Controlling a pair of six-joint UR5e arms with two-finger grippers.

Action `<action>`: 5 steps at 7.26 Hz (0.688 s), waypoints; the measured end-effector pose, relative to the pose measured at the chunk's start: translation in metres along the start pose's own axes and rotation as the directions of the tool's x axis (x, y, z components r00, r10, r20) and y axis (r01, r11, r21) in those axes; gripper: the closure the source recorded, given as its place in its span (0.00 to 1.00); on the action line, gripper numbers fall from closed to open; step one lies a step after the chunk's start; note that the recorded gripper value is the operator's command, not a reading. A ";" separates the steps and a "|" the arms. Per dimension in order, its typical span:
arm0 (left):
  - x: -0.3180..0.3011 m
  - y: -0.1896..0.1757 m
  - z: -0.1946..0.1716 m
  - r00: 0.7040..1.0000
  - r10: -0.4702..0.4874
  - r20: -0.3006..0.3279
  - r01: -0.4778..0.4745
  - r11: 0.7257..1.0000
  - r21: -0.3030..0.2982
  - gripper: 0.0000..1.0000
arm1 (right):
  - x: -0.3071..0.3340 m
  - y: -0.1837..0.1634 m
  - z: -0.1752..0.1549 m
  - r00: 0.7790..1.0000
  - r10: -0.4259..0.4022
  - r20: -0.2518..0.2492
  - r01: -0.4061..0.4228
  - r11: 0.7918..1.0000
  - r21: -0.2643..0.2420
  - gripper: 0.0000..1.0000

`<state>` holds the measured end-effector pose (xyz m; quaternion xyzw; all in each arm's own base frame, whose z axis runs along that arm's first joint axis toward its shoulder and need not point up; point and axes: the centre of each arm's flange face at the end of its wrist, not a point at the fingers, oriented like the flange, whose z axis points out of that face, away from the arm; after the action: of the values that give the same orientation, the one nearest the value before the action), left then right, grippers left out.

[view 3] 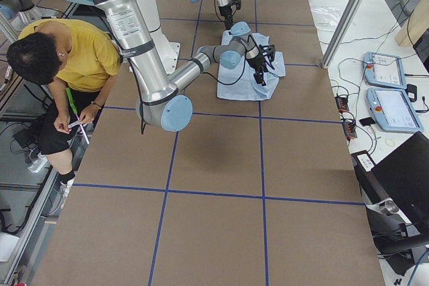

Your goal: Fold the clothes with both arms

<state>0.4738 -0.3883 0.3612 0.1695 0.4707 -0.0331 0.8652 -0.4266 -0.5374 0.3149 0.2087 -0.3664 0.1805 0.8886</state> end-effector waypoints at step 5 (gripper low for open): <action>0.019 0.031 0.004 1.000 -0.011 -0.022 0.010 0.999 -0.040 1.00 | -0.001 0.002 0.000 1.000 -0.001 0.001 0.001 1.000 -0.001 0.00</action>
<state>0.4941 -0.3586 0.3559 0.1499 0.4817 -0.0265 0.8630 -0.4282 -0.5363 0.3150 0.2084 -0.3669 0.1796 0.8886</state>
